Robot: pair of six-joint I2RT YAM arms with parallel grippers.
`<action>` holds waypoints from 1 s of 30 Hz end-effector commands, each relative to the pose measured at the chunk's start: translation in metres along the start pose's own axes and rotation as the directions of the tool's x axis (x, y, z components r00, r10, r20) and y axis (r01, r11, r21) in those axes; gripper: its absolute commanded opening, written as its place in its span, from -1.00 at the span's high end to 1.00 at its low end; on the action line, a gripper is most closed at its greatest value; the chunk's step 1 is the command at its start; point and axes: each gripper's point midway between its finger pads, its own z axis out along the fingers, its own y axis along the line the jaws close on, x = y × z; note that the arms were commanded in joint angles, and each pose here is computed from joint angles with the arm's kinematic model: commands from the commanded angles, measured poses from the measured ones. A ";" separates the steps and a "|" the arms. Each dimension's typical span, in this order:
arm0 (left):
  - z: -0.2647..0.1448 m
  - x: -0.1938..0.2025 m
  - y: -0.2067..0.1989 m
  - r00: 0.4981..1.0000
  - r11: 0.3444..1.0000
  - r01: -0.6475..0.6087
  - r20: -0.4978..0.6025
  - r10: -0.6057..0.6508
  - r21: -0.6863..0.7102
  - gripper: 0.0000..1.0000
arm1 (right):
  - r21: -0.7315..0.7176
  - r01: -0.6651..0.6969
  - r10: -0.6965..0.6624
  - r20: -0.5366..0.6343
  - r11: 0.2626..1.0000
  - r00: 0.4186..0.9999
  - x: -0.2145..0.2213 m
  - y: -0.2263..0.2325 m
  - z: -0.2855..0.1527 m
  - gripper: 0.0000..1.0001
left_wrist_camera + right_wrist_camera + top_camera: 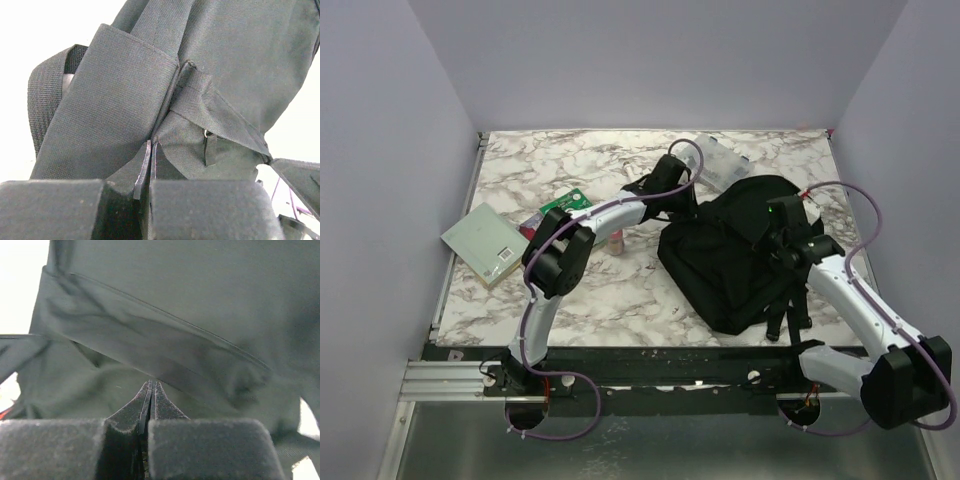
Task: Pack the student bag
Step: Unzip the student bag at the center of the board.
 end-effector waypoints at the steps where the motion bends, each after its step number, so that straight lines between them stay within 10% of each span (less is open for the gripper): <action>1: -0.020 -0.041 0.002 0.992 1.000 0.006 0.127 -0.004 -0.016 1.00 | 0.172 -0.104 0.097 0.049 0.980 0.994 0.010 -0.048 -0.012 0.99; 12: -0.024 -0.025 -0.019 0.998 0.994 0.025 0.050 -0.030 0.107 1.00 | -0.393 0.207 -0.273 -0.117 0.896 0.955 0.015 0.069 -0.012 0.68; 21: -0.029 -0.020 -0.022 0.999 0.991 0.043 0.024 -0.047 0.128 1.00 | -0.442 0.206 -0.307 -0.168 0.873 0.937 0.020 0.093 0.023 0.08; 30: -0.036 -0.019 -0.035 0.998 0.983 0.065 0.000 -0.066 0.175 1.00 | -0.391 0.243 -0.335 -0.186 0.888 0.924 0.022 0.088 0.047 -0.02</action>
